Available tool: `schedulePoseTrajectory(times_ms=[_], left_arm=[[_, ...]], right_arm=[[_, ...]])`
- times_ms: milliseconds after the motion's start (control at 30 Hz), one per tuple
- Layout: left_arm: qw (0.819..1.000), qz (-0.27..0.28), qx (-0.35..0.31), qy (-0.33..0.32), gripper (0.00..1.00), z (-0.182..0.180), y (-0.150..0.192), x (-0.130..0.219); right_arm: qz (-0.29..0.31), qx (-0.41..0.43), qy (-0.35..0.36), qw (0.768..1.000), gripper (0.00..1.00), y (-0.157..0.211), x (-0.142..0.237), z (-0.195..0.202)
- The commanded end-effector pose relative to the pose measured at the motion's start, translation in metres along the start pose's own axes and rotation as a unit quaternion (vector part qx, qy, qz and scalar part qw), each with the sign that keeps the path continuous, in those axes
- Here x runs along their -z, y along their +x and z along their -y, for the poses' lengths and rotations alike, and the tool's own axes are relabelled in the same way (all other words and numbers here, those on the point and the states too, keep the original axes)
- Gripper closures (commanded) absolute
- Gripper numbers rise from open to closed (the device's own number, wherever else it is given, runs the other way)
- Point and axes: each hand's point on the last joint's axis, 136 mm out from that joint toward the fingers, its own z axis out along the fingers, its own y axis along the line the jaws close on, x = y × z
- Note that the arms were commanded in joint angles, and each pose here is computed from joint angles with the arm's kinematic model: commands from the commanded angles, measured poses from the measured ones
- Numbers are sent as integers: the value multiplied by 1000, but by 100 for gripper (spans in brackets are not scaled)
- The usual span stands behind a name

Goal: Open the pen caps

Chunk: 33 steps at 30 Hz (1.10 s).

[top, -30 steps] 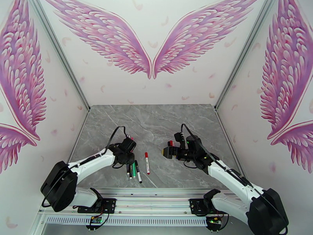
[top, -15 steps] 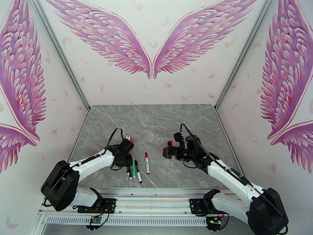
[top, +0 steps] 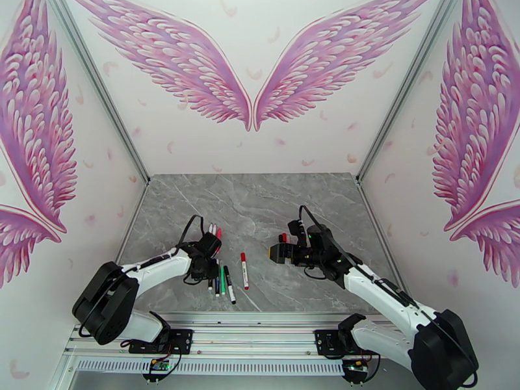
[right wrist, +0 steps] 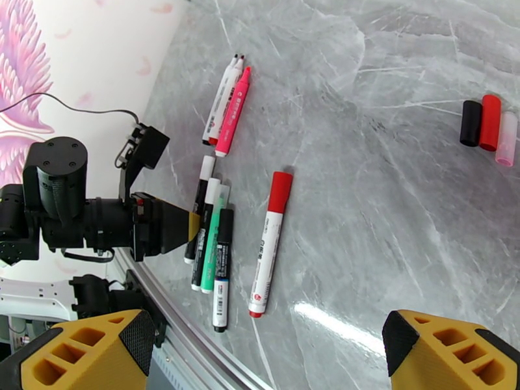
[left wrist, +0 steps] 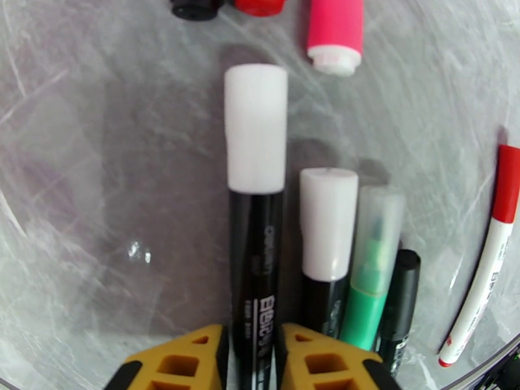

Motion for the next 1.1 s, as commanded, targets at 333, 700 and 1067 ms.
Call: schedulePoseTrajectory(times_ms=[333, 700, 1067], left_arm=[[998, -37, -7, -49, 73, -23, 18, -15], [999, -2, -28, -15, 81, -14, 9, 23], [958, 94, -151, 223, 81, 75, -10, 119]], right_arm=[[-2, 9, 1, 1000, 1, -4, -4, -4], [-1, 4, -16, 1000, 1, -7, -5, -13], [54, -91, -56, 993, 11, -47, 10, -49]])
